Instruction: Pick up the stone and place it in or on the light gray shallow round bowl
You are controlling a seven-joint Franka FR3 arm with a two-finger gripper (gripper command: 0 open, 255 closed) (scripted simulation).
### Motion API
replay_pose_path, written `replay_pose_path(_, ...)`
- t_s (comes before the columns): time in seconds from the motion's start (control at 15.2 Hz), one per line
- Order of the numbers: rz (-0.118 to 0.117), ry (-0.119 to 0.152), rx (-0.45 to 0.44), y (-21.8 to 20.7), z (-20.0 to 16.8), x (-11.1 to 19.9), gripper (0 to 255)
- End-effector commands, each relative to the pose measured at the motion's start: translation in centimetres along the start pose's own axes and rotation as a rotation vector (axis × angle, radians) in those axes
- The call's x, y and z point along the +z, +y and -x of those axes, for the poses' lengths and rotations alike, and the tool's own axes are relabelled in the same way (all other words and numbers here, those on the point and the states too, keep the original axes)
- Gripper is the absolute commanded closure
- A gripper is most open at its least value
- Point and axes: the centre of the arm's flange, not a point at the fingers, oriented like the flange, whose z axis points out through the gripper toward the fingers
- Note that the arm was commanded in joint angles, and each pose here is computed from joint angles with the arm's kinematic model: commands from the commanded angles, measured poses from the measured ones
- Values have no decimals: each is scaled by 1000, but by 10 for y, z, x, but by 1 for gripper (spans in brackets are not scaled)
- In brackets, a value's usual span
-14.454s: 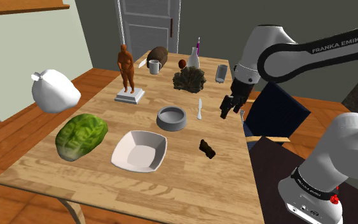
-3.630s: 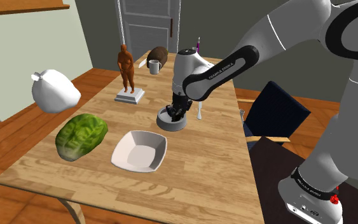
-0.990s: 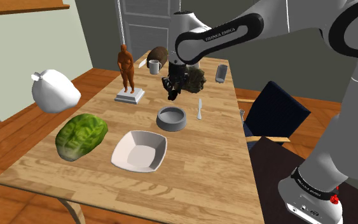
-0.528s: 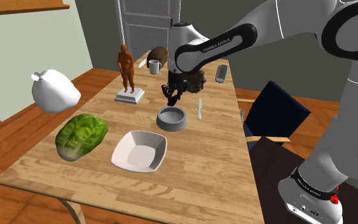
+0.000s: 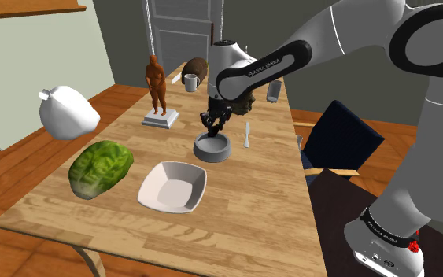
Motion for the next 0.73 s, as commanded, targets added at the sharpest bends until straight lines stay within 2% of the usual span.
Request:
replay_pose_path(0.0,0,0,0,0,0,1,255)
replay_pose_path(0.26,0,0,0,0,0,1,255)
replay_pose_path(0.33,0,0,0,0,0,1,0)
replay_pose_path(0.66,0,0,0,0,0,1,0)
